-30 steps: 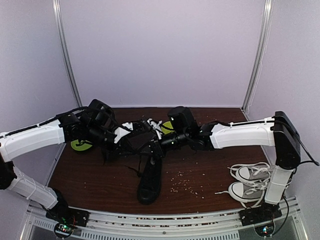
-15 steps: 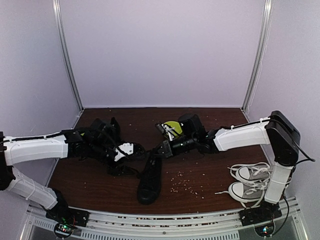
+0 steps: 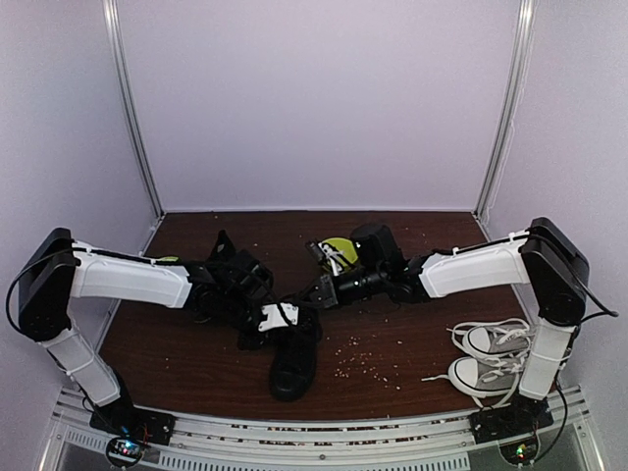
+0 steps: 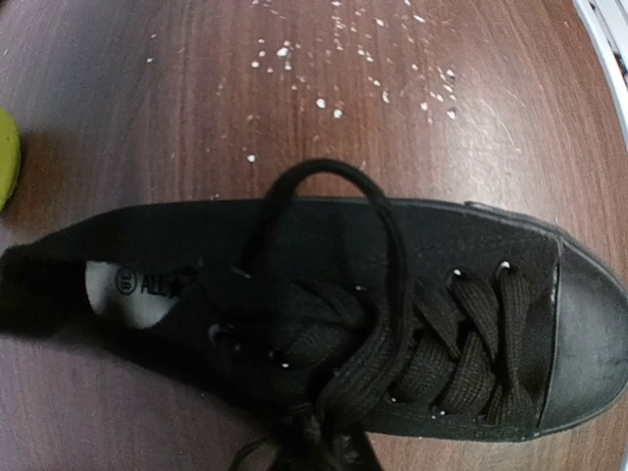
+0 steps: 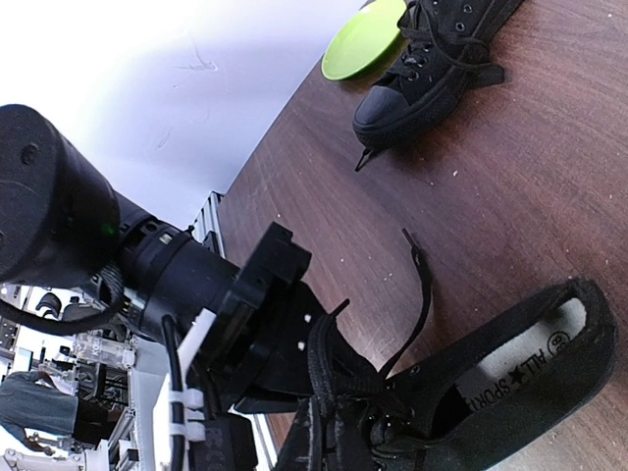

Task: Tie the shoes
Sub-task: Pass from the left arm to the right, then pick up the shoelace from the center of the board.

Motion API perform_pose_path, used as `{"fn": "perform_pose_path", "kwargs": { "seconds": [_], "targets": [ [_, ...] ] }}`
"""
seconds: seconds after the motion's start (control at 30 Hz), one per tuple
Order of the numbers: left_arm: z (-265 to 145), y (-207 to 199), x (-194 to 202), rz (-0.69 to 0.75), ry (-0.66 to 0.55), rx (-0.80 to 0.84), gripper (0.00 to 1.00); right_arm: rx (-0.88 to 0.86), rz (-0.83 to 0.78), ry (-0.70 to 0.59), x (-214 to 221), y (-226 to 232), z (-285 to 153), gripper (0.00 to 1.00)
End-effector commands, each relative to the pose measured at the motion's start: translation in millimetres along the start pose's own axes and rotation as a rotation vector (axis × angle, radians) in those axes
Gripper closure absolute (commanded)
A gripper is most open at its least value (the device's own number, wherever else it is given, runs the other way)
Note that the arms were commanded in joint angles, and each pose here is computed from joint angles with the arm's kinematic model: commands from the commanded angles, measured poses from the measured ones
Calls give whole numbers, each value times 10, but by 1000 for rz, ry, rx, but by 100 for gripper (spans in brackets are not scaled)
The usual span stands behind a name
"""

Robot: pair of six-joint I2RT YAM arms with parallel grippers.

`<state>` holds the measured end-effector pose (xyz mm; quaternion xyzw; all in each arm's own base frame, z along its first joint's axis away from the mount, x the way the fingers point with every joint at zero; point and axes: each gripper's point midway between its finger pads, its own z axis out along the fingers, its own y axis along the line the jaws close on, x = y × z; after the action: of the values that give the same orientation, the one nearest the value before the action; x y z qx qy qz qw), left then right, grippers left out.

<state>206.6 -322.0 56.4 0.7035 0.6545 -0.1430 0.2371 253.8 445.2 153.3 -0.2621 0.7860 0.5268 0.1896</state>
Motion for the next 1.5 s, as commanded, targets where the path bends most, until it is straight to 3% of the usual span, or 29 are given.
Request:
{"fn": "perform_pose_path", "kwargs": {
  "seconds": [0.0, 0.47, 0.7, 0.83, 0.97, 1.07, 1.23, 1.47],
  "targets": [
    [-107, 80, -199, 23, -56, -32, 100, 22, 8, 1, 56, -93, -15, 100],
    [-706, 60, -566, 67, -254, -115, 100, 97, 2, 68, 102, -247, 76, 100],
    [-786, 154, -637, 42, -279, -164, 100, 29, -81, 295, 613, -125, 250, 100],
    [-812, 146, -665, 36, -302, -164, 100, -30, -100, 351, 755, -35, 281, 99],
    [-783, 170, -643, 19, -292, -173, 100, -68, -157, 393, 809, 68, 261, 89],
    [-771, 191, -629, 7, -284, -181, 100, 17, -188, 420, 829, -48, 138, 83],
    [-739, 197, -596, -7, -278, -186, 100, 119, -164, 396, 771, -266, -166, 62],
    [-714, 241, -577, -48, -268, -197, 100, 154, -214, 402, 734, -238, -335, 55]
  ]
}}
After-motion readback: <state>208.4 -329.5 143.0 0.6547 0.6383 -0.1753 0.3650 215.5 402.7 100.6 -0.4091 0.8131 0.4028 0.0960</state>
